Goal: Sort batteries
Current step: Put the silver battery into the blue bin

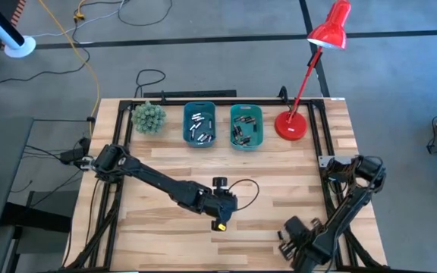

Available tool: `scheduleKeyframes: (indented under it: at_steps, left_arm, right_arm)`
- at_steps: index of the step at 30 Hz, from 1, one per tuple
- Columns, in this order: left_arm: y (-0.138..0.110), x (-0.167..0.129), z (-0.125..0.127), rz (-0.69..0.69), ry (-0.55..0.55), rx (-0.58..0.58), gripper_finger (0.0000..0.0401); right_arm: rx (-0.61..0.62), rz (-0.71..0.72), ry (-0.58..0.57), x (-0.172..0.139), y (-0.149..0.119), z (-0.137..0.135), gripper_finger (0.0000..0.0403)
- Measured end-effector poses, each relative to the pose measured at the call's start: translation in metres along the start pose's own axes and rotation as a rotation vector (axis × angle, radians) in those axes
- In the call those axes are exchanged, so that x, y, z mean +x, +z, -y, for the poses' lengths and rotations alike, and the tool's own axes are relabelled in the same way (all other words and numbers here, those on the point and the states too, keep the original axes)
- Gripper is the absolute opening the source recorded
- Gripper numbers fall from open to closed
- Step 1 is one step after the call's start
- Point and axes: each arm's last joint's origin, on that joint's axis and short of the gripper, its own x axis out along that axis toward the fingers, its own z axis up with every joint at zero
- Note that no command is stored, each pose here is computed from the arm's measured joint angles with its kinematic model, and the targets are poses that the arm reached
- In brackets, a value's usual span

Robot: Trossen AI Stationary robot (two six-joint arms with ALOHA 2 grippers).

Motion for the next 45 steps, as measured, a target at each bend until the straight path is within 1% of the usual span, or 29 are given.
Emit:
scheduleKeyframes:
  at_steps: [3, 5, 8, 11, 13, 16, 18, 20, 23, 27, 30, 34, 39, 42, 45]
  left_arm:
    - [-0.015, 0.007, 0.003, -0.035, 0.004, -0.043, 0.0133]
    - [-0.025, 0.011, 0.006, -0.057, 0.005, -0.078, 0.0129]
    - [-0.038, 0.012, 0.013, -0.069, 0.002, -0.139, 0.0128]
    - [-0.049, 0.006, 0.020, -0.035, 0.025, -0.195, 0.0128]
    - [-0.054, -0.002, 0.024, 0.025, 0.040, -0.236, 0.0127]
    - [-0.067, -0.015, 0.027, 0.093, 0.063, -0.284, 0.0127]
    - [-0.079, -0.023, 0.026, 0.109, 0.062, -0.299, 0.0127]
    - [-0.090, -0.031, 0.021, 0.123, 0.068, -0.325, 0.0127]
    - [-0.110, -0.042, 0.011, 0.140, 0.100, -0.369, 0.0127]
    - [-0.138, -0.057, -0.008, 0.155, 0.138, -0.396, 0.0127]
    - [-0.160, -0.068, -0.023, 0.168, 0.146, -0.413, 0.0127]
    - [-0.189, -0.082, -0.045, 0.185, 0.159, -0.442, 0.0127]
    - [-0.221, -0.097, -0.072, 0.218, 0.190, -0.447, 0.0127]
    - [-0.235, -0.104, -0.086, 0.252, 0.212, -0.455, 0.0127]
    - [-0.245, -0.109, -0.097, 0.287, 0.228, -0.465, 0.0127]
  right_arm:
    - [-0.012, 0.036, -0.089, -0.004, 0.006, 0.011, 0.0013]
    - [-0.024, 0.045, -0.109, -0.013, 0.009, 0.017, 0.0013]
    - [-0.082, 0.059, -0.143, -0.022, 0.014, 0.025, 0.0013]
    - [-0.123, 0.099, -0.115, -0.033, 0.024, 0.028, 0.0013]
    - [-0.147, 0.125, -0.078, -0.037, 0.034, 0.029, 0.0013]
    - [-0.164, 0.140, -0.030, -0.037, 0.055, 0.028, 0.0013]
    - [-0.179, 0.146, 0.015, -0.036, 0.072, 0.025, 0.0013]
    - [-0.200, 0.158, 0.099, -0.036, 0.092, 0.018, 0.0013]
    - [-0.233, 0.191, 0.224, -0.036, 0.130, 0.006, 0.0013]
    - [-0.252, 0.287, 0.358, -0.039, 0.187, -0.005, 0.0013]
    - [-0.238, 0.342, 0.443, -0.040, 0.232, -0.006, 0.0013]
    - [-0.211, 0.382, 0.466, -0.044, 0.290, -0.004, 0.0012]
    - [-0.255, 0.433, 0.449, -0.050, 0.358, -0.017, 0.0012]
    - [-0.279, 0.415, 0.423, -0.043, 0.395, -0.026, 0.0012]
    - [-0.256, 0.390, 0.398, -0.028, 0.428, -0.032, 0.0012]
